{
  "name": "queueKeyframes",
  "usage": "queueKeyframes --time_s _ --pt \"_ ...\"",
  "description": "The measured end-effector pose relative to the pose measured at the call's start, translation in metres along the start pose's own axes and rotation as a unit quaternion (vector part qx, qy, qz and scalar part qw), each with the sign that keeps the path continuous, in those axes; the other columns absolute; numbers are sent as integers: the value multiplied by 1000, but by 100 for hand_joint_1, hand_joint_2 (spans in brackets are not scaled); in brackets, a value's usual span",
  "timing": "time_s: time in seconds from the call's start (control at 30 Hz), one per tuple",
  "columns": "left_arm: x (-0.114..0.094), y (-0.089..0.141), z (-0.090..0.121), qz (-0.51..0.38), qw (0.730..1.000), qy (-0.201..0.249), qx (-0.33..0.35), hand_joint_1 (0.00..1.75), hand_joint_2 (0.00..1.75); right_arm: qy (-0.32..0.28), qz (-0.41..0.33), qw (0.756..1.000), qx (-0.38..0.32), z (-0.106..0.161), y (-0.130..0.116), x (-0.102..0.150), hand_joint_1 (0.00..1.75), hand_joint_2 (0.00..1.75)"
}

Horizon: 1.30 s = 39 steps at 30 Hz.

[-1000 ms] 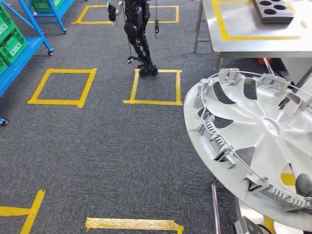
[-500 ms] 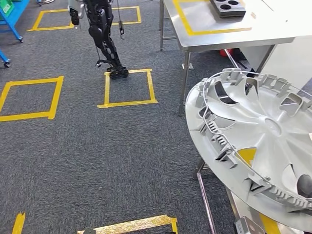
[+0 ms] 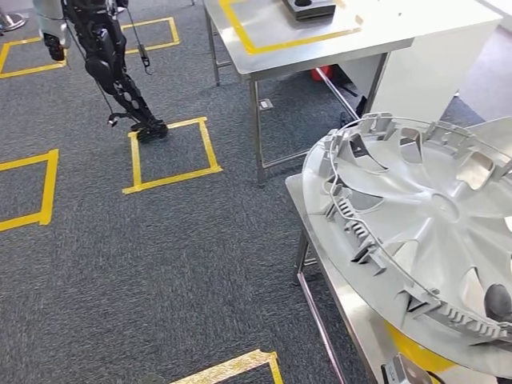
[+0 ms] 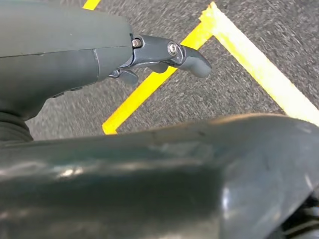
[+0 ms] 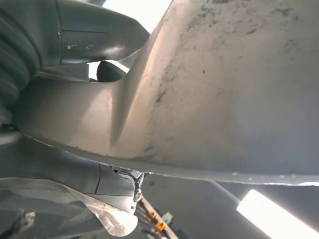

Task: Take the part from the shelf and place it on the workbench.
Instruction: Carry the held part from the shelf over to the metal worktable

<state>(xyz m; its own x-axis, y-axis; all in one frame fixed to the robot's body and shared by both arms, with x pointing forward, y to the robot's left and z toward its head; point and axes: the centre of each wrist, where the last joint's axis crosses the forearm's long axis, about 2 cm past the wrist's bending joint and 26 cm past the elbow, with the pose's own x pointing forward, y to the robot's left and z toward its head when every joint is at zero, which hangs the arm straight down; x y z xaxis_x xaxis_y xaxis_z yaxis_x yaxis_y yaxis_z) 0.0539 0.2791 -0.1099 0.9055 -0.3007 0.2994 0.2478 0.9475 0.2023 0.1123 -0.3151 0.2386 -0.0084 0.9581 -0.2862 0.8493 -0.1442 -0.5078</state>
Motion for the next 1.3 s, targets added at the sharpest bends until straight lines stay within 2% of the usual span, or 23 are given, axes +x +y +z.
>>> queueKeyframes --time_s 1.3 --pt "3 1 -1 -11 1000 -1 0 0 0 3 1 1000 5 2 0 0 175 175"
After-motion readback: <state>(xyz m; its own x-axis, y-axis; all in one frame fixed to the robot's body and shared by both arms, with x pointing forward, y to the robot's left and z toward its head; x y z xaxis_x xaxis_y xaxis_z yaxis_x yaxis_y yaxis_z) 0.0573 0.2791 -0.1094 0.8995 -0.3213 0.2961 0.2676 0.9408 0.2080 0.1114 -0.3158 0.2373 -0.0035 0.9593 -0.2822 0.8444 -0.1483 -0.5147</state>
